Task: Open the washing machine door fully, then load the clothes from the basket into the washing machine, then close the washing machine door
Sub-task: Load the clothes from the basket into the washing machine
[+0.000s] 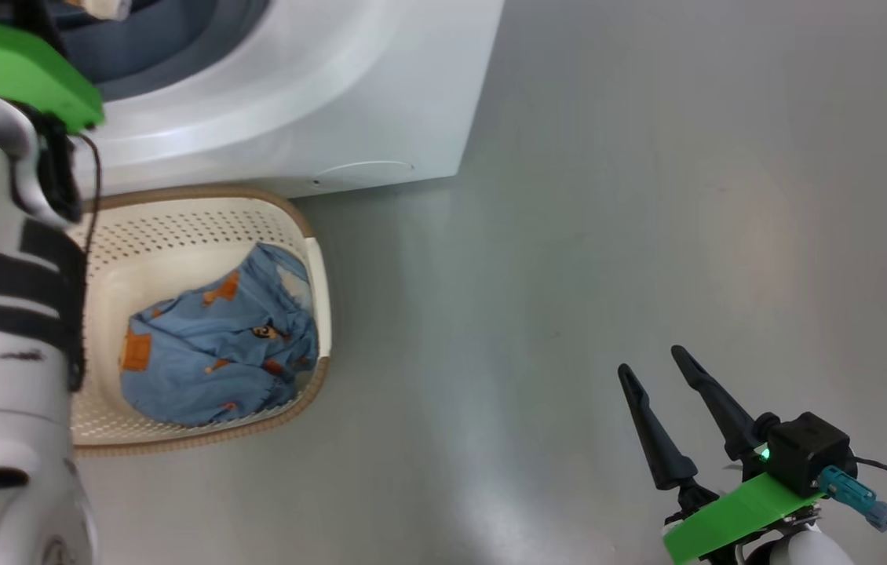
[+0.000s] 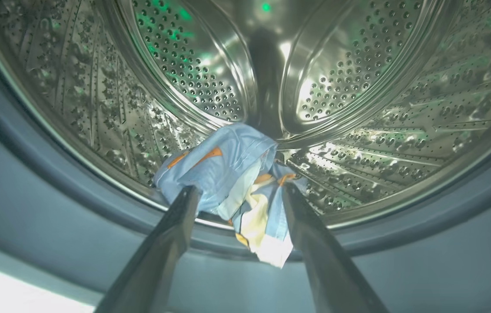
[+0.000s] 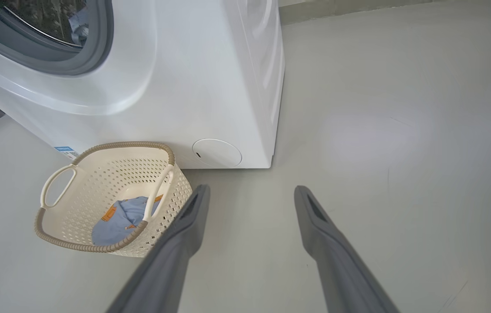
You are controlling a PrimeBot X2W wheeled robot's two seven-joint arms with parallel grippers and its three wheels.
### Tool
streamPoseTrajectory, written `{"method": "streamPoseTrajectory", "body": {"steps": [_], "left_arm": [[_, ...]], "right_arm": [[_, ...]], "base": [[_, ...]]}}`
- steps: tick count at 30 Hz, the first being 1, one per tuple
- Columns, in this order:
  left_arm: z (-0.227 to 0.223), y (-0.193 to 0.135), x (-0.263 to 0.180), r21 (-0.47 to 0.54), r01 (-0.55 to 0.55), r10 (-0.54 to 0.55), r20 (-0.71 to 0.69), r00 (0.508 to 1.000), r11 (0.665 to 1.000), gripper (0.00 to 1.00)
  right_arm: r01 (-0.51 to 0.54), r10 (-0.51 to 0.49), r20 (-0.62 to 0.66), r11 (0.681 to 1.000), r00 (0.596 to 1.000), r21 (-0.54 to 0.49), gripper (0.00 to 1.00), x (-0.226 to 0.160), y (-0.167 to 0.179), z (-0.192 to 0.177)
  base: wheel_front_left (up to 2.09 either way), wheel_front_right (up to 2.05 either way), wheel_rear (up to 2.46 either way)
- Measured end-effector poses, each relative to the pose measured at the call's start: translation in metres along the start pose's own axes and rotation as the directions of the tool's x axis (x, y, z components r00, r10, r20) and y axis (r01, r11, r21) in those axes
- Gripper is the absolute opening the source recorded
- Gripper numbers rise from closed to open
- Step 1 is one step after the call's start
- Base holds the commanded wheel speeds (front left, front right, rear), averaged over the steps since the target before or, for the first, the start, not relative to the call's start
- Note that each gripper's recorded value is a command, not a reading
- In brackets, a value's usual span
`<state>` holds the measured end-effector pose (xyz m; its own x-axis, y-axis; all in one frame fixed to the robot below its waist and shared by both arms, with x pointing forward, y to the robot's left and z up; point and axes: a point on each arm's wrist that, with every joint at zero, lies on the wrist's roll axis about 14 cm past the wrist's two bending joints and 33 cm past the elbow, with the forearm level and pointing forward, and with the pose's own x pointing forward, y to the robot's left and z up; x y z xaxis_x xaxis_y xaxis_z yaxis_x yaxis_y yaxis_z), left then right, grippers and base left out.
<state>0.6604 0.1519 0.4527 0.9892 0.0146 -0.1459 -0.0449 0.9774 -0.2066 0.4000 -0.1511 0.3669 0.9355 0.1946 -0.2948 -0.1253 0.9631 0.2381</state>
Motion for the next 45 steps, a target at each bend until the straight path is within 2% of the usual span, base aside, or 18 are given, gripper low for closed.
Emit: {"method": "streamPoseTrajectory", "body": {"steps": [10, 18, 25, 36, 45], "left_arm": [[-0.006, 0.009, -0.037, 0.019, 0.019, -0.019, 0.017, 1.000, 1.000, 1.00], [-0.062, 0.027, -0.101, 0.034, 0.018, -0.016, -0.056, 0.998, 0.999, 1.00], [-0.079, 0.043, -0.155, 0.034, -0.034, 0.037, -0.095, 0.995, 0.999, 1.00], [-0.063, 0.052, -0.220, -0.017, -0.131, 0.129, -0.076, 0.989, 0.991, 1.00], [-0.042, 0.045, -0.241, -0.059, -0.148, 0.145, -0.053, 0.988, 0.987, 1.00]], "right_arm": [[-0.035, 0.035, 0.036, 0.999, 0.999, 0.005, 1.00, 0.013, 0.011, 0.010], [-0.075, 0.074, 0.068, 0.997, 0.995, 0.003, 1.00, 0.023, 0.024, 0.019], [-0.093, 0.093, 0.083, 0.996, 0.992, -0.012, 1.00, 0.028, 0.027, 0.024], [-0.099, 0.100, 0.105, 0.995, 0.989, -0.017, 1.00, 0.027, 0.030, 0.032], [-0.091, 0.093, 0.110, 0.996, 0.990, -0.019, 1.00, 0.025, 0.028, 0.034]], "base": [[0.00, 0.00, 0.00], [0.00, 0.00, 0.00], [0.00, 0.00, 0.00], [0.00, 0.00, 0.00], [0.00, 0.00, 0.00]]}}
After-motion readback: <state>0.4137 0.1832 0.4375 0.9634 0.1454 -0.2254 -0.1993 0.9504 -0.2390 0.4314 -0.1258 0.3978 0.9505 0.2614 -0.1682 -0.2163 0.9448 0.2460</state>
